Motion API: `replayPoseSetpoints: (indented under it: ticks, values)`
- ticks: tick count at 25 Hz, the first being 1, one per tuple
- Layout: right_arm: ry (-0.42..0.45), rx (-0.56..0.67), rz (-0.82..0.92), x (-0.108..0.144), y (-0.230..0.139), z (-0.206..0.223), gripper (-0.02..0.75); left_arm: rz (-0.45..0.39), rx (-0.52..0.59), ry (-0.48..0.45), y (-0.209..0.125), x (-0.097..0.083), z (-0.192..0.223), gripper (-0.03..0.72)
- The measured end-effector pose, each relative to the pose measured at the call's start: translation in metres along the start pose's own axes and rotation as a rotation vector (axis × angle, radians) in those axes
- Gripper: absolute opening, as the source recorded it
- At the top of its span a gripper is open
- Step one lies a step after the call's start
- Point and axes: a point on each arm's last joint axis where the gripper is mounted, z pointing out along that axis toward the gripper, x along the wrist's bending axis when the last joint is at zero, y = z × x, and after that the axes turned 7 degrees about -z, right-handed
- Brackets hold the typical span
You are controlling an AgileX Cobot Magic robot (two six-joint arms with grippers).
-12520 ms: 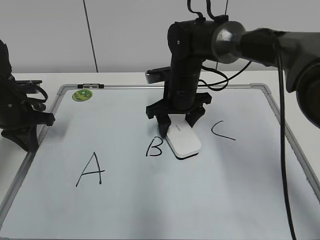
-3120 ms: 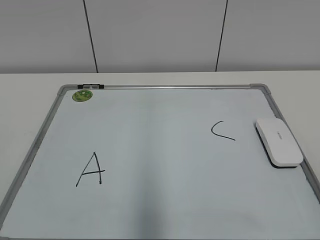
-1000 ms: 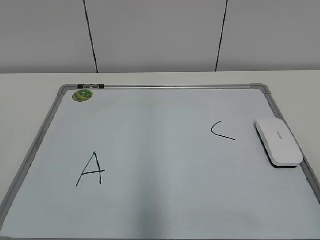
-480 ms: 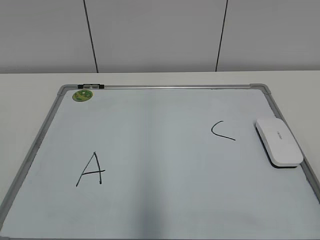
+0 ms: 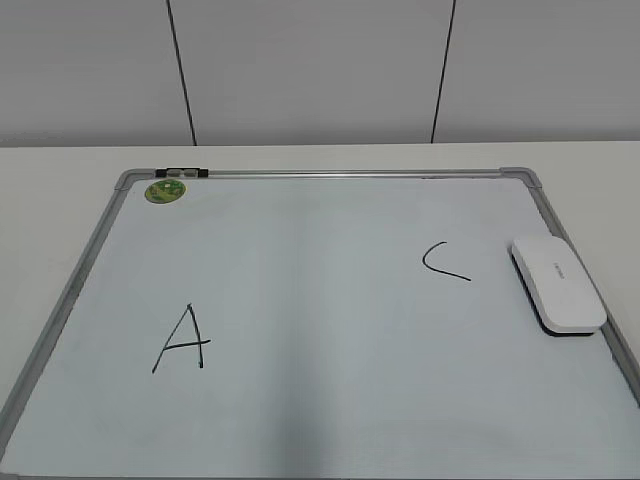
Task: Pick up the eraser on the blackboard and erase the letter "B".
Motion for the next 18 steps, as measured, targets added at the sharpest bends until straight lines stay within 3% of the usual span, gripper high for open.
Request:
replayPoseSetpoints:
  ticks: [18]
  values:
    - [0.000,0.000,-0.002,0.0000,0.0000,0.0000,0.430,0.000,0.000,0.000,0.0000,0.0000,0.0000,0.391]
